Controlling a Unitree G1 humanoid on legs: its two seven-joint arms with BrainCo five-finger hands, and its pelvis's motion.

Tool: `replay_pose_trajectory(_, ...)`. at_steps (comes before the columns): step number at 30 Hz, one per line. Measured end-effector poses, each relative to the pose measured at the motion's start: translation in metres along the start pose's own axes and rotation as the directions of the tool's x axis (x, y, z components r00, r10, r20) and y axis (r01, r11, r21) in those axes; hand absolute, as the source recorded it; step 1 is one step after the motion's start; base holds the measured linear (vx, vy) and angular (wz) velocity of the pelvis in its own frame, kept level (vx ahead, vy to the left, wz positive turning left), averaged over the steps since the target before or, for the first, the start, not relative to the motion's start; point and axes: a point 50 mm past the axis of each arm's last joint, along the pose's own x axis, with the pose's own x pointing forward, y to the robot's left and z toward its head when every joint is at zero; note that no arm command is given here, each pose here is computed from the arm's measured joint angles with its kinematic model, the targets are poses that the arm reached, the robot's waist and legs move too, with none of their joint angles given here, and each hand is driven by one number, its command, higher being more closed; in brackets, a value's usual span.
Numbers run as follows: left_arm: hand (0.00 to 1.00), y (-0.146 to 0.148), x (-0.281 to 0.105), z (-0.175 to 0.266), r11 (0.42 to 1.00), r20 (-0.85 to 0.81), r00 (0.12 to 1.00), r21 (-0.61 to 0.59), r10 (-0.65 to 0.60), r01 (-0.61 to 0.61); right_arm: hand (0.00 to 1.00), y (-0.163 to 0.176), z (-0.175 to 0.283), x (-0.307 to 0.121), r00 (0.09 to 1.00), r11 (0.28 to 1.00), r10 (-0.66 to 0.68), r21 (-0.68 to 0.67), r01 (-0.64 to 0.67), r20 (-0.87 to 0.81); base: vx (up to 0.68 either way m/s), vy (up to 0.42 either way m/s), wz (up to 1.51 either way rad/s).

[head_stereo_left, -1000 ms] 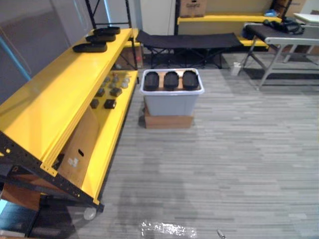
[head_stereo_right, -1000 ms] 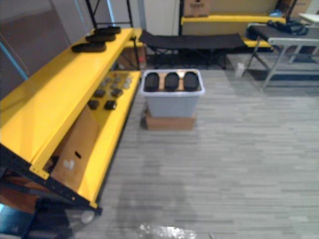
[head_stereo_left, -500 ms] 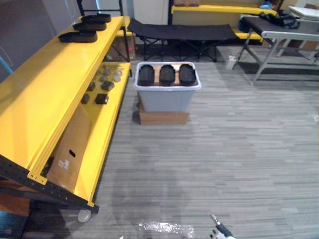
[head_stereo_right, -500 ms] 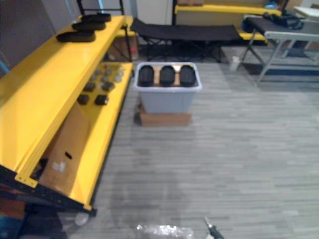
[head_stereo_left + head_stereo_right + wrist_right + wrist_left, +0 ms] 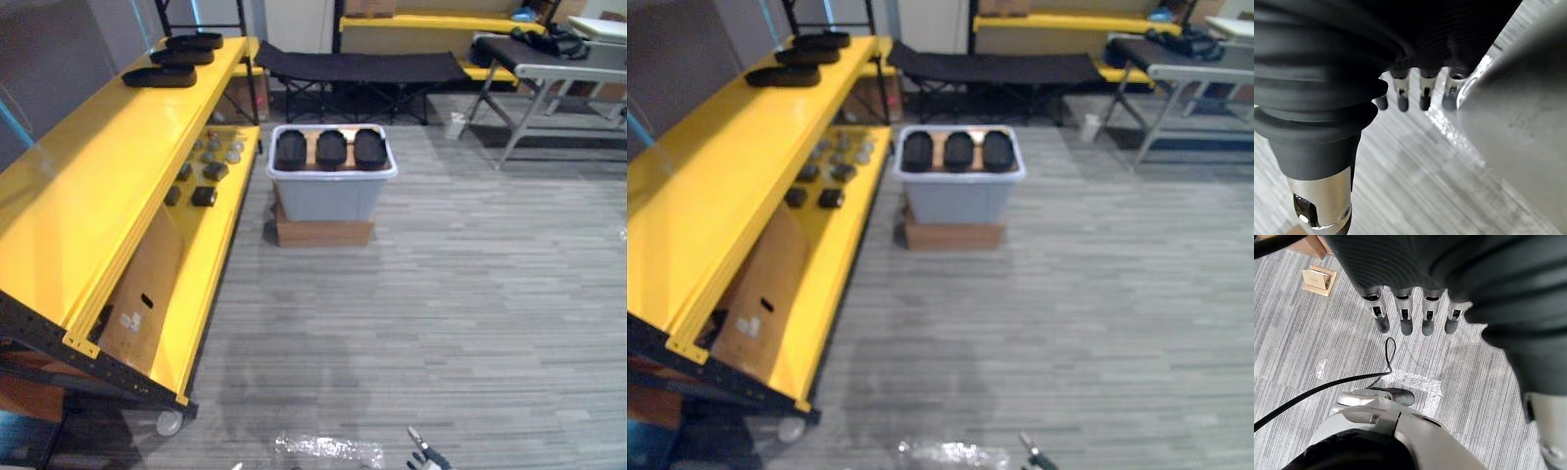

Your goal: Walk over and take plastic housings, then place them on the shelf

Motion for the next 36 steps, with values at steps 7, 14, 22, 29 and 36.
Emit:
replay_pose_trajectory(7,0.00,0.005,0.000,0.014,0.999,0.073,0.997,-0.046,0.027,-0.024,0.00,-0.012,-0.002,-0.005,0.998,0.978,0.028,0.205,-0.038,0.050,-0.28,0.142,0.10)
replay_pose_trajectory(14,0.00,-0.002,-0.003,0.036,0.987,0.204,0.979,-0.158,0.009,0.024,0.00,-0.037,-0.054,-0.018,0.990,0.960,0.019,0.280,0.021,-0.139,0.10,-0.017,0.04)
replay_pose_trajectory(22,0.00,-0.036,-0.008,0.052,0.925,0.301,0.950,-0.329,-0.086,0.188,0.00,-0.043,-0.013,-0.015,1.000,0.999,-0.015,-0.041,0.014,-0.023,0.29,-0.182,-0.06)
replay_pose_trajectory(29,0.00,-0.040,-0.011,0.057,0.921,0.354,0.931,-0.328,-0.084,0.208,0.00,0.012,0.040,-0.001,0.984,0.974,0.109,-0.213,-0.077,0.141,-0.08,-0.001,-0.08)
replay_pose_trajectory(36,0.00,-0.012,-0.008,0.041,0.934,0.331,0.944,-0.336,-0.002,0.120,0.00,0.059,0.058,0.002,0.954,0.947,0.206,-0.291,-0.138,0.217,0.29,0.197,-0.04)
